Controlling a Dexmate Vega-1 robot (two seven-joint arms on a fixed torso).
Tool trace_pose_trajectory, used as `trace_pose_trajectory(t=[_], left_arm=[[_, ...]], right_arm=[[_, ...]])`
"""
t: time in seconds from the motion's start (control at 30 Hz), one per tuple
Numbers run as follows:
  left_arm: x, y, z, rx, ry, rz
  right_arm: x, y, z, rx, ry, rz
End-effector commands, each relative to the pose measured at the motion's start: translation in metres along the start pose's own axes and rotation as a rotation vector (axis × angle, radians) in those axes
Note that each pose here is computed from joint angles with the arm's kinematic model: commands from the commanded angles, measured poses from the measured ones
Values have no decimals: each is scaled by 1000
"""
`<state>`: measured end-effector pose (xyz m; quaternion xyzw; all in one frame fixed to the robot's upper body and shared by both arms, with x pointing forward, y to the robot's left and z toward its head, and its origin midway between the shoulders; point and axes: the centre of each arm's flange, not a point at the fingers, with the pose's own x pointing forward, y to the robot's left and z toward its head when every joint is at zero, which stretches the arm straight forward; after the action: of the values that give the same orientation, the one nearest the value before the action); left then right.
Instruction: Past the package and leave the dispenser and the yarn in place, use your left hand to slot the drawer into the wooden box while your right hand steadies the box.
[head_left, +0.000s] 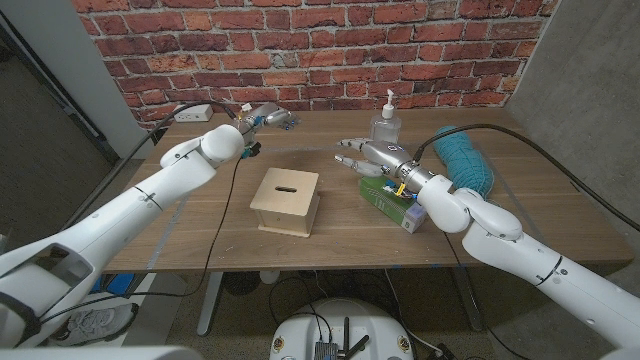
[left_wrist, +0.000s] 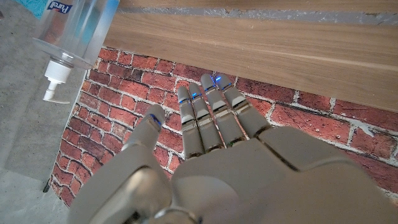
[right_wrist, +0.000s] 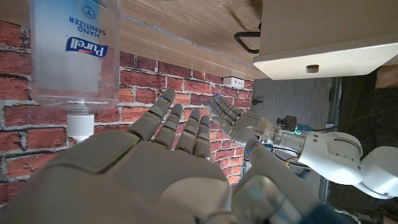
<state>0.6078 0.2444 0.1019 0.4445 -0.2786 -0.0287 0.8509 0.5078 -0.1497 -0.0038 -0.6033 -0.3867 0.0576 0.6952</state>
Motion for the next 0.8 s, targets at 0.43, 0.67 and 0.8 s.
trace_pose_trajectory(t=[0.43, 0.67, 0.8], left_arm=[[-8, -18, -23, -185, -72, 193], [-14, -24, -29, -228, -84, 238], [-17, -27, -34, -265, -83, 268]], right_arm=[[-26, -14, -51, 254, 135, -160], [-33, -15, -64, 335, 163, -192], [-37, -15, -72, 384, 185, -208]])
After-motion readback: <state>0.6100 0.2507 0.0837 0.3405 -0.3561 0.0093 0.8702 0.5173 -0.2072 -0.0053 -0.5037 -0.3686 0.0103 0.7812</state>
